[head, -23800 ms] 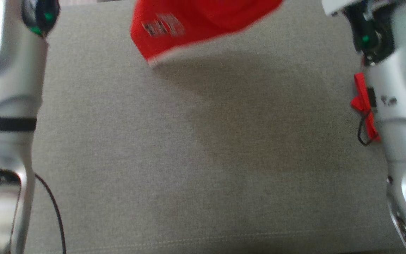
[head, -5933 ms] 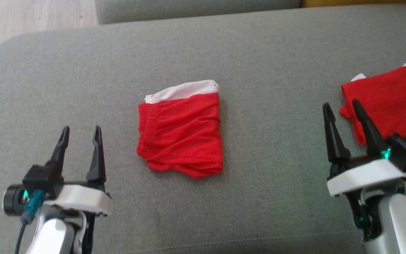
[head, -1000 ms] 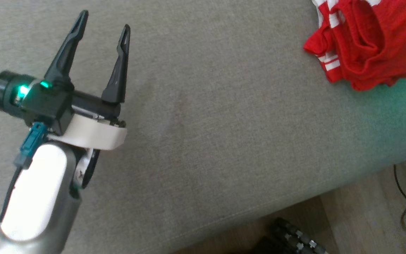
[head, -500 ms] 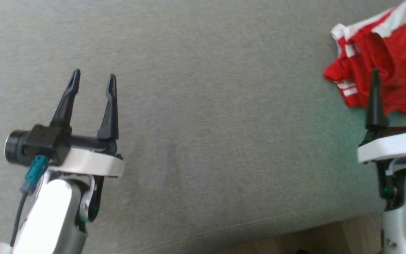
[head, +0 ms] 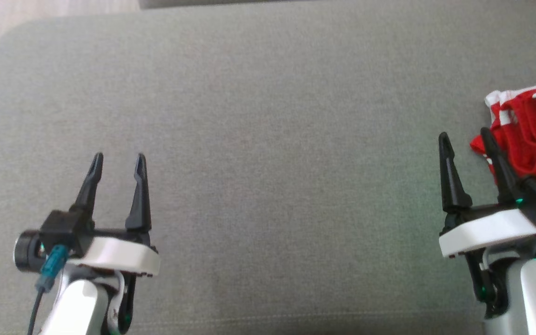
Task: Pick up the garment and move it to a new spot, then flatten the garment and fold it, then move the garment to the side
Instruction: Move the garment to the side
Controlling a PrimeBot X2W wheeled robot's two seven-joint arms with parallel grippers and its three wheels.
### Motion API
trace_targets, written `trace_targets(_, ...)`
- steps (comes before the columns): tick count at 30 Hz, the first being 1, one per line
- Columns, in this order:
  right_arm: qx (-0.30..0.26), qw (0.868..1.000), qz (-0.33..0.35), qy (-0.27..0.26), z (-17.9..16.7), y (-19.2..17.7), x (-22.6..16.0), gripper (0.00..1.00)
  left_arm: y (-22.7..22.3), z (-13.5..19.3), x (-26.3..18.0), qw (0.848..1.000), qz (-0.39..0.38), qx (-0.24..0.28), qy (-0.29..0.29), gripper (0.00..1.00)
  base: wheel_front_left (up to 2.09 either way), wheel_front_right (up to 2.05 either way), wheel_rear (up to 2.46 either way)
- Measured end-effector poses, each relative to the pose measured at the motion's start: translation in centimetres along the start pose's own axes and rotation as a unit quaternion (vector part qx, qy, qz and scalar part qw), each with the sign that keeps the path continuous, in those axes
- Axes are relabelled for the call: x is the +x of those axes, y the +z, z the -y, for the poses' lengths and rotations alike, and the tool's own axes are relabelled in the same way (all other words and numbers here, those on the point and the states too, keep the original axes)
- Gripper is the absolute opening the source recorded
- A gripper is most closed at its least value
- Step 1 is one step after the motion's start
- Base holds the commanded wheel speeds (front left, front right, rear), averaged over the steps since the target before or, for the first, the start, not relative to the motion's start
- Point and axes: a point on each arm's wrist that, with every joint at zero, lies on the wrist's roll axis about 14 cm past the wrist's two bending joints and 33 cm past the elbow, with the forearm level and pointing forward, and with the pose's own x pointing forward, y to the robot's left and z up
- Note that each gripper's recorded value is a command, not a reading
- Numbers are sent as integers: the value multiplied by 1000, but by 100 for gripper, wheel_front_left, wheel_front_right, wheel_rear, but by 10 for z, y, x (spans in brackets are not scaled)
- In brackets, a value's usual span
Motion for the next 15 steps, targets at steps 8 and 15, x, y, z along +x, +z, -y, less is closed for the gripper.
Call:
trace_targets(8,0,1000,14,5,-6,14,-19,100,2,-7,-28,1000,-5,0,15,100,0,0,0)
trace_targets(15,3,1000,7,-9,2,12,-38,100,9,-4,-34,1000,3,-5,10,100,0,0,0)
